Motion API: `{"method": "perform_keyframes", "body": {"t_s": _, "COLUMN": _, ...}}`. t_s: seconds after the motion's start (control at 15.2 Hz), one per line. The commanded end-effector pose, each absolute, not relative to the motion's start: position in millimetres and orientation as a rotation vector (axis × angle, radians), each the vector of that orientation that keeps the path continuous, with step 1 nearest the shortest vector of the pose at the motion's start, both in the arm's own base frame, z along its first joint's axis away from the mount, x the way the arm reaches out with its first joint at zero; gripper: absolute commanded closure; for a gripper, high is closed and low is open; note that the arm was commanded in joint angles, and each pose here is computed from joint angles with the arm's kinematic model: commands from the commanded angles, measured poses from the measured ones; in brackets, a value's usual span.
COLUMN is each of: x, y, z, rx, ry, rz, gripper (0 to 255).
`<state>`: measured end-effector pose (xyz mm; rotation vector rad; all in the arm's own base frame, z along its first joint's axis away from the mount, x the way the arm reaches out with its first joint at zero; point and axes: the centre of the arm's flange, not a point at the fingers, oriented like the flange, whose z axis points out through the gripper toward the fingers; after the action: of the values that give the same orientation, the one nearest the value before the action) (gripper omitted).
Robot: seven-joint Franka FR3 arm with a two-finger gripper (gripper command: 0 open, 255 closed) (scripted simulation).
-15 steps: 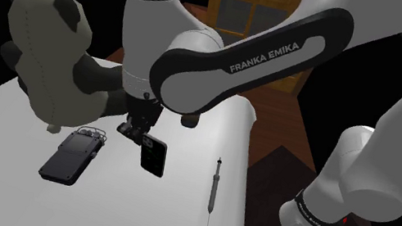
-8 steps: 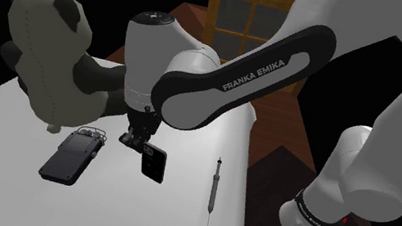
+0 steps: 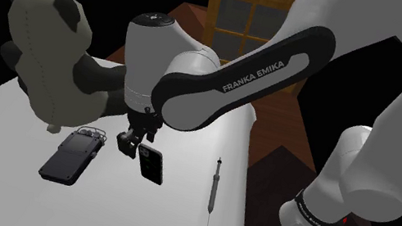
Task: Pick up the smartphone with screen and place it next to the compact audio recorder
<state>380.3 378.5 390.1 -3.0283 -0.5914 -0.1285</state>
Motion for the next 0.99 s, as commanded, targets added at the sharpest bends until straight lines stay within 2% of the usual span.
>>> {"method": "perform_keyframes", "body": {"t_s": 0.0, "x": 380.3, "y": 378.5, "z": 390.1, "rx": -3.028, "ry": -0.591, "rz": -0.129, "gripper": 0}}
{"method": "perform_keyframes", "body": {"t_s": 0.2, "x": 380.3, "y": 378.5, "z": 390.1, "rx": -3.028, "ry": -0.591, "rz": -0.129, "gripper": 0}}
{"method": "perform_keyframes", "body": {"t_s": 0.46, "x": 376.7, "y": 375.1, "z": 439.9, "rx": -3.028, "ry": -0.591, "rz": -0.129, "gripper": 0}}
{"method": "perform_keyframes", "body": {"t_s": 0.92, "x": 376.7, "y": 375.1, "z": 439.9, "rx": -3.028, "ry": -0.591, "rz": -0.129, "gripper": 0}}
